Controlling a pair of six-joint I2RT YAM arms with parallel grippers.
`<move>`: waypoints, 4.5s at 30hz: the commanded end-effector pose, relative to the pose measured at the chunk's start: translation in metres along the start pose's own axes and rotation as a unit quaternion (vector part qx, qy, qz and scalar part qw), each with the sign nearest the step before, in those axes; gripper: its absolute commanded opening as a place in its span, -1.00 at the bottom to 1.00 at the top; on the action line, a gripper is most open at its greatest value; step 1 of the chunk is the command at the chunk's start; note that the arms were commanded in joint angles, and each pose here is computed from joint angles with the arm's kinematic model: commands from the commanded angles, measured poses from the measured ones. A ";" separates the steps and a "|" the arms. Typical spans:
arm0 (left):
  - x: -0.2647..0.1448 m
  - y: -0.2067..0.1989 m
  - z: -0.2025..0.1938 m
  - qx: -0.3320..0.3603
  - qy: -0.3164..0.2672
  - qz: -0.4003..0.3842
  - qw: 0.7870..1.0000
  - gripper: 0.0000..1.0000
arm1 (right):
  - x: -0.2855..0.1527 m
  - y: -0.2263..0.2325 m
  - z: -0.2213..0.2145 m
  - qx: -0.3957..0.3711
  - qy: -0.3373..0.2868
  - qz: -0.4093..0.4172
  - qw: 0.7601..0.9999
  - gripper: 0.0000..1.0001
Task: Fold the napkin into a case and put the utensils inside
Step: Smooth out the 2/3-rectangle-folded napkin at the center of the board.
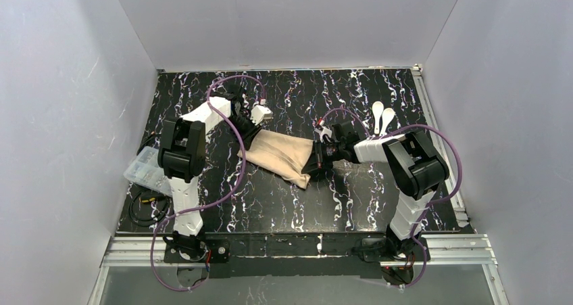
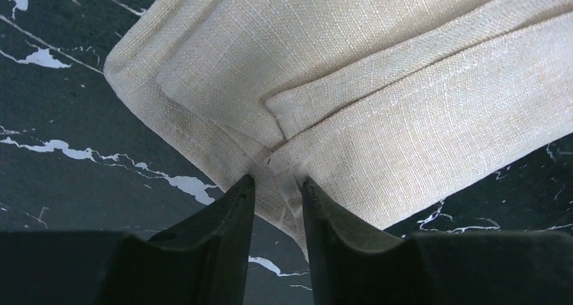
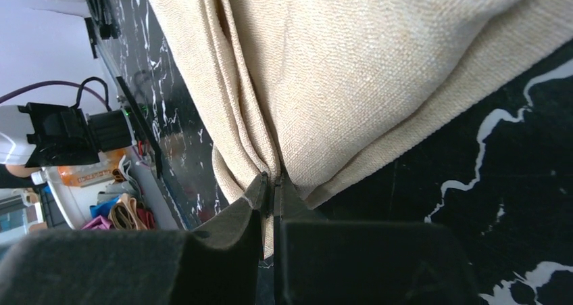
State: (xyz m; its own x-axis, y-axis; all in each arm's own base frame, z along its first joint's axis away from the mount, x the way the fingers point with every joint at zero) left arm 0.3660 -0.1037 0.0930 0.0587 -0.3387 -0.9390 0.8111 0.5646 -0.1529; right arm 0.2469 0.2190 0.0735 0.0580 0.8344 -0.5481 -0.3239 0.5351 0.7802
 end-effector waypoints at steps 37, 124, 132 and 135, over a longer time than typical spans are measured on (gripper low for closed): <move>0.036 -0.073 0.049 0.143 -0.030 -0.085 0.986 -0.25 | -0.021 0.041 0.049 -0.053 -0.085 -0.025 0.995 0.97; 0.027 -0.135 0.090 0.128 -0.027 -0.215 0.968 -0.34 | -0.033 0.055 -0.044 -0.090 -0.156 -0.194 0.964 0.31; 0.033 -0.138 0.094 0.122 -0.029 -0.217 0.968 -0.34 | -0.028 0.055 -0.042 -0.083 -0.171 -0.198 0.961 -0.13; 0.033 -0.140 0.096 0.120 -0.030 -0.220 0.968 -0.34 | -0.026 0.054 -0.044 -0.082 -0.172 -0.195 0.962 -0.05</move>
State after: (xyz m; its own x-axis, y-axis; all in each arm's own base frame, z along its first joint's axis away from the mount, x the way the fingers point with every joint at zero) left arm 0.3148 -0.2598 0.1086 -0.2721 -0.5309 -0.8025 0.8879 0.1830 -0.4221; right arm 0.1843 0.2170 0.1149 0.4702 0.5797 -0.6654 -0.3605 0.8144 0.4548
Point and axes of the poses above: each gripper's point midway between its finger pads, its own x axis out along the fingers, its own y axis along the line the jaws close on, z = x × y, the point moved 8 cm from there along -x, back along the fingers, and after that the axes turned 3 degrees about -x, right-handed, at the moved point
